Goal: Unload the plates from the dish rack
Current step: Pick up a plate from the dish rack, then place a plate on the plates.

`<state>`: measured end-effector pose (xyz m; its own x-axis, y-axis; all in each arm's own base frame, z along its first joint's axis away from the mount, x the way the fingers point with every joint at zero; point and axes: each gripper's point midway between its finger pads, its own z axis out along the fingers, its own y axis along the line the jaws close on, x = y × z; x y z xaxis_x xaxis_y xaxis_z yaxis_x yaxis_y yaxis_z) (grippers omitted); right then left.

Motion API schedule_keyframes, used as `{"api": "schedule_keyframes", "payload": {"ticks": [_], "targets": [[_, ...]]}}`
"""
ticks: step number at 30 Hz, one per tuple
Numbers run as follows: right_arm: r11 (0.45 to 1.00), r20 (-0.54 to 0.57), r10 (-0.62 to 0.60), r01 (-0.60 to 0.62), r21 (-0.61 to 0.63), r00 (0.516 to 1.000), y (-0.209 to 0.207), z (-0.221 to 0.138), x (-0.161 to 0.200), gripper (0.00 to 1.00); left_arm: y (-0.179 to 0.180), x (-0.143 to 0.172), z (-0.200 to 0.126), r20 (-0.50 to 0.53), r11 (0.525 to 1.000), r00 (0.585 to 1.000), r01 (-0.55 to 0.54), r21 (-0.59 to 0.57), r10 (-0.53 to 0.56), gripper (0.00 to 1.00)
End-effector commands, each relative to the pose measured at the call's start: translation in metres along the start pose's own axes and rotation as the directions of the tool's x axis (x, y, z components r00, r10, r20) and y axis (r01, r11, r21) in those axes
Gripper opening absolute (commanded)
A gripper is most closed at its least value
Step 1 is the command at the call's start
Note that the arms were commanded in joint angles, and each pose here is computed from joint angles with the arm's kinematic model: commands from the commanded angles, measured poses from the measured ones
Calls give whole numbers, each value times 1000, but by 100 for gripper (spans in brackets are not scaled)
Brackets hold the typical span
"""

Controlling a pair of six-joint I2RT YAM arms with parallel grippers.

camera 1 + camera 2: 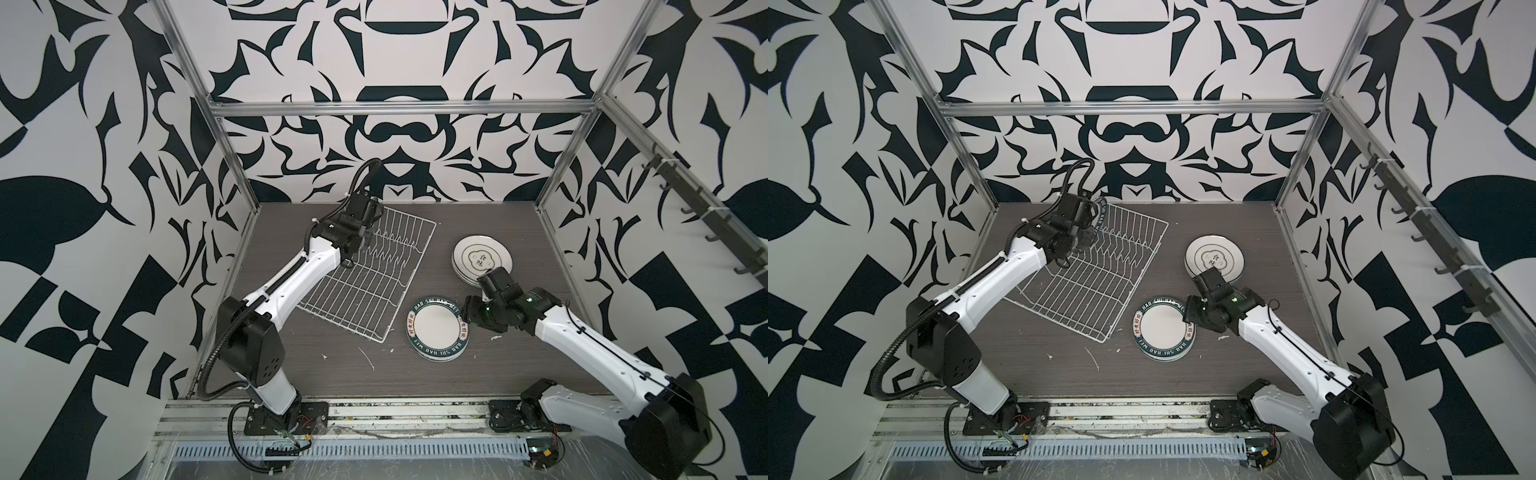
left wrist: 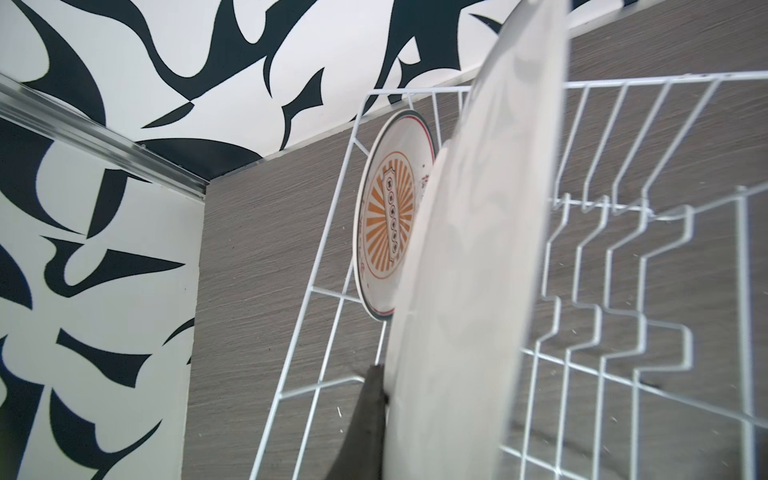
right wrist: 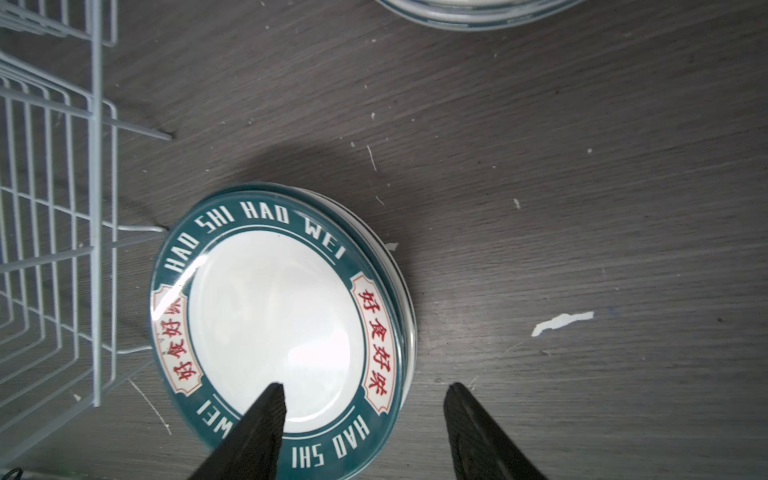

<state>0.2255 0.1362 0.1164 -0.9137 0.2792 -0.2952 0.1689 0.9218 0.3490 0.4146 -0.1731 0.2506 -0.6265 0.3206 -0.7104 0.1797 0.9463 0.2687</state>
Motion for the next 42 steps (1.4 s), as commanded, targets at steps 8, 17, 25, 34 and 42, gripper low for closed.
{"api": "schedule_keyframes", "payload": {"ticks": [8, 17, 25, 34, 42], "targets": [[911, 173, -22, 90, -401, 985, 86, -51, -38, 64, -16, -36, -87, 36, 840, 893, 408, 359, -449, 0], [735, 248, 148, 62, -676, 957, 136, -79, -69, 63, -33, -21, -121, -103, 585, 742, 598, 549, -662, 0], [596, 180, 210, 21, -803, 961, 172, -82, -87, 61, -52, 3, -127, -264, 356, 611, 701, 618, -746, 0], [463, 83, 218, -28, -886, 973, 205, -79, -97, 58, -81, 20, -111, -406, 244, 576, 741, 625, -709, 0], [433, 79, 204, -17, -901, 976, 219, -75, -102, 51, -94, 25, -106, -459, 204, 574, 747, 633, -678, 0]]}}
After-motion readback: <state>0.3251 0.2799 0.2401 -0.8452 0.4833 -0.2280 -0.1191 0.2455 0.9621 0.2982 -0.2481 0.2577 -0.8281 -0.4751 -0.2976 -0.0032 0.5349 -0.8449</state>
